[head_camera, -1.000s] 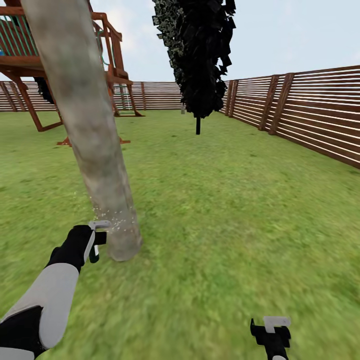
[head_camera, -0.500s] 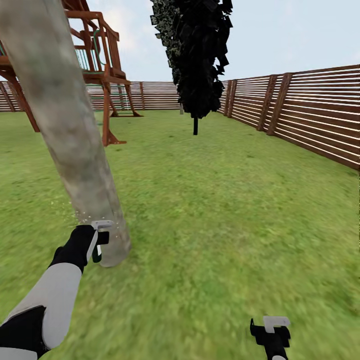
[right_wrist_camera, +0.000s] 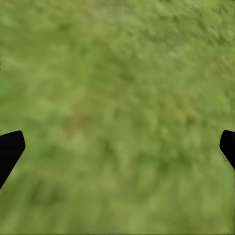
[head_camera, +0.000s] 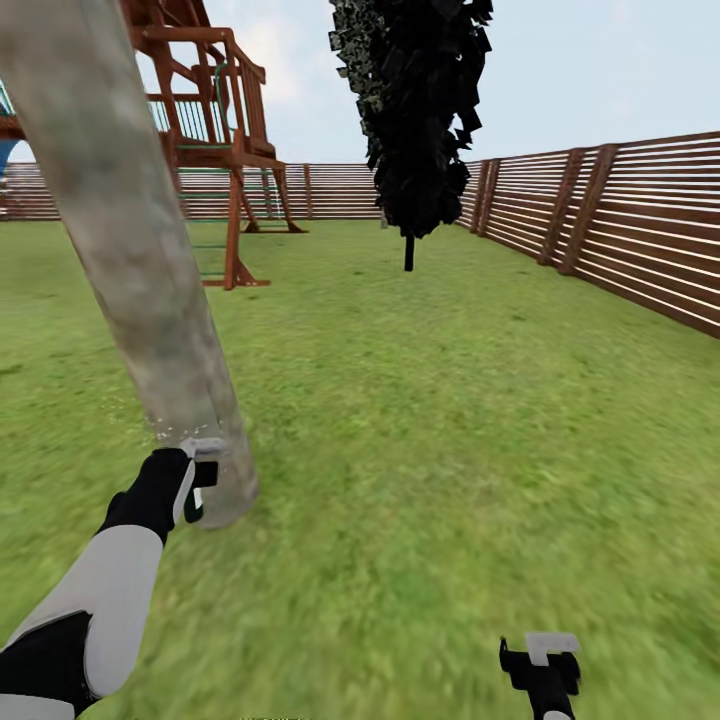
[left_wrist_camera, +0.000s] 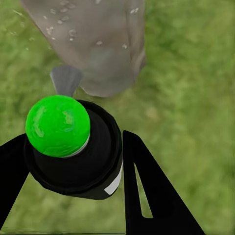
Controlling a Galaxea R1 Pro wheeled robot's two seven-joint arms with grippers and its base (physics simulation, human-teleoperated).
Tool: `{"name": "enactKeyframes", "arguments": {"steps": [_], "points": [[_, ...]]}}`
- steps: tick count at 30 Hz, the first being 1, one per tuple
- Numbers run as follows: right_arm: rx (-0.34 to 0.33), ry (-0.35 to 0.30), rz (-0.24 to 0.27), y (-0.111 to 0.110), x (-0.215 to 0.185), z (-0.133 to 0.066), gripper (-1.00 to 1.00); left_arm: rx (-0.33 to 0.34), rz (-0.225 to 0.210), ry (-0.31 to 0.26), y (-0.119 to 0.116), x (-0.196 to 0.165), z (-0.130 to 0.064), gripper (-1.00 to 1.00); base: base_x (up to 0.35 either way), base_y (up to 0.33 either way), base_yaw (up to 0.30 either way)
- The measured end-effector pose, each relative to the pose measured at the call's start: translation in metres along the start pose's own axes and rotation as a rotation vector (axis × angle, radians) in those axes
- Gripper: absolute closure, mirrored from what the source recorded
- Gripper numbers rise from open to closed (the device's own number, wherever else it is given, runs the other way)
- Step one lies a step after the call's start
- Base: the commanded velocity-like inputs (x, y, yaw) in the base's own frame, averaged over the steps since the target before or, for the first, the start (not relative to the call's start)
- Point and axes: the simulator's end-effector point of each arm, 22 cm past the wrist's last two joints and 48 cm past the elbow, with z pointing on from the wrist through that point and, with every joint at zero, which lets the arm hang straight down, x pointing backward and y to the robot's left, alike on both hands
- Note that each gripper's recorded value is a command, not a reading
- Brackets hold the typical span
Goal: In the garden, pick up the pesticide atomizer on the floor and spray pesticide onto both trees until each tree trunk is fully covered.
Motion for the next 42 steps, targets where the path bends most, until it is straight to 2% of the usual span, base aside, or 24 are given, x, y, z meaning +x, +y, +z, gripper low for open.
{"name": "enactKeyframes", "arguments": {"steps": [4, 18, 26, 30, 32, 35, 38, 40, 42], "points": [[0.001, 0.000, 0.000, 0.000, 0.000, 0.000, -1.00, 0.006, -0.006, -0.017, -0.003, -0.012, -0.004, 1.00, 0.002, -0.274, 0.159], [0.002, -0.001, -0.002, -0.002, 0.000, 0.000, -1.00, 0.001, 0.000, -0.003, -0.002, -0.002, -0.001, 1.00, 0.068, -0.264, 0.003], [0.000, -0.001, -0.001, 0.000, 0.000, 0.000, -1.00, -0.001, 0.000, -0.003, -0.001, -0.001, -0.001, 1.00, 0.209, -0.217, 0.247], [0.000, -0.001, -0.001, 0.000, 0.000, 0.000, -1.00, -0.021, -0.004, -0.003, 0.014, -0.001, 0.000, 1.00, 0.184, -0.222, 0.278], [0.000, 0.000, -0.001, 0.000, 0.000, 0.000, -1.00, -0.010, -0.002, -0.001, 0.007, 0.000, 0.001, 1.00, 0.183, -0.223, 0.278], [0.000, 0.000, -0.001, 0.000, 0.000, 0.000, -1.00, 0.028, -0.002, 0.002, -0.020, 0.003, -0.001, 1.00, 0.199, -0.223, 0.246], [0.000, -0.001, -0.001, 0.000, 0.000, 0.000, -1.00, -0.003, 0.003, 0.001, -0.002, 0.002, 0.000, 1.00, 0.198, -0.225, 0.062], [0.000, -0.001, -0.001, 0.000, 0.000, 0.000, -1.00, -0.067, 0.001, 0.000, 0.045, 0.000, 0.002, 1.00, 0.117, -0.256, 0.005], [0.001, 0.000, 0.000, 0.000, 0.000, 0.000, -1.00, -0.070, -0.008, 0.014, 0.052, 0.010, 0.005, 1.00, 0.090, -0.267, 0.005]]}}
